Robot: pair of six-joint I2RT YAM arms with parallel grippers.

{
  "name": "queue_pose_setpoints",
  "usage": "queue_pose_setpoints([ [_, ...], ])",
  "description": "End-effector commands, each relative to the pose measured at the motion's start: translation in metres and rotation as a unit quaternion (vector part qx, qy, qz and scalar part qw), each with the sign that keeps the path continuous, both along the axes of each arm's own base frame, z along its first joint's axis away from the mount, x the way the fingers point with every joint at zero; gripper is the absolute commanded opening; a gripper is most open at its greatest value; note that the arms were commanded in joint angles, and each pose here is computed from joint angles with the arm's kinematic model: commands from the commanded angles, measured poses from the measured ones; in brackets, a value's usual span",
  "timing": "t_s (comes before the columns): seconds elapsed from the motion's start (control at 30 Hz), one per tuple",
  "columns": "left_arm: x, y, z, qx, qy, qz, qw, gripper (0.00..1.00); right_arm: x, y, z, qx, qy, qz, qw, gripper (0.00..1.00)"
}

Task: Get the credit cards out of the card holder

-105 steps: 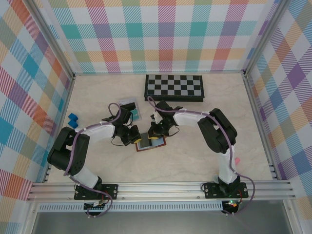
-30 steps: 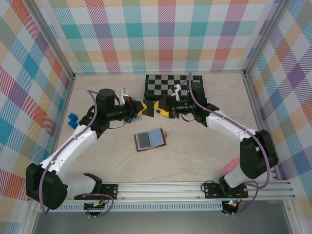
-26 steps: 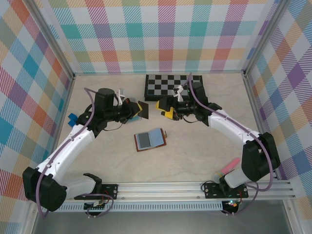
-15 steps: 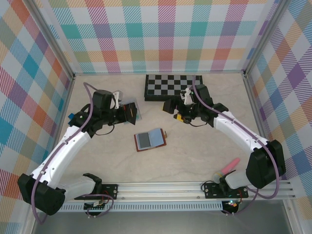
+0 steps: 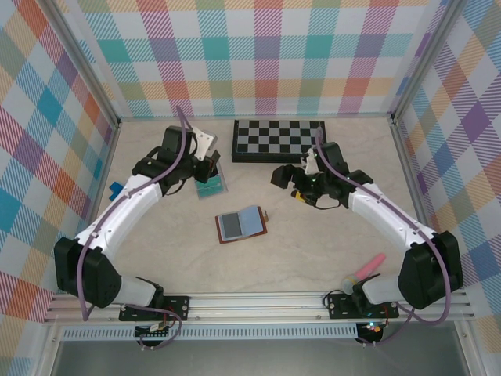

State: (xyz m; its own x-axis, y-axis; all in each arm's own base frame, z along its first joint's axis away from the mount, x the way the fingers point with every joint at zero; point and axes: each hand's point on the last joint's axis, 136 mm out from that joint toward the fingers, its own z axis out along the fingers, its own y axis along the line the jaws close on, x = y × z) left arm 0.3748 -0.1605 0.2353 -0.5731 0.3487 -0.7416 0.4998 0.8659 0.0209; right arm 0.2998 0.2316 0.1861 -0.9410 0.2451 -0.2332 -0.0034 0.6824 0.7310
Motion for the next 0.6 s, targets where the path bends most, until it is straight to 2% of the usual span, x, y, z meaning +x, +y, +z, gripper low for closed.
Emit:
queue_pose_setpoints([
  [0.0, 0.020, 0.004, 0.027, 0.062, -0.075, -0.084, 0.992, 0.00, -0.006, -0.005, -0.005, -0.005, 0.001, 0.002, 1.000, 1.00],
  [0.17, 0.024, 0.011, 0.017, 0.113, -0.088, -0.180, 0.973, 0.00, -0.006, -0.004, -0.010, 0.000, 0.015, 0.000, 1.000, 1.00],
  [0.27, 0.023, 0.015, 0.005, 0.108, -0.078, -0.225, 0.965, 0.00, -0.006, -0.003, -0.010, 0.003, 0.018, 0.000, 1.000, 1.00],
  [0.37, 0.029, 0.024, -0.008, 0.108, -0.061, -0.241, 0.962, 0.00, -0.006, -0.003, -0.012, 0.004, 0.023, -0.001, 1.000, 1.00],
  [0.47, 0.033, 0.030, -0.030, 0.157, -0.057, -0.276, 0.947, 0.00, -0.006, -0.002, -0.012, 0.007, 0.029, -0.002, 1.000, 1.00],
  [0.57, 0.036, 0.033, -0.041, 0.175, -0.047, -0.300, 0.937, 0.00, -0.006, -0.001, -0.013, 0.007, 0.035, -0.001, 0.999, 1.00],
])
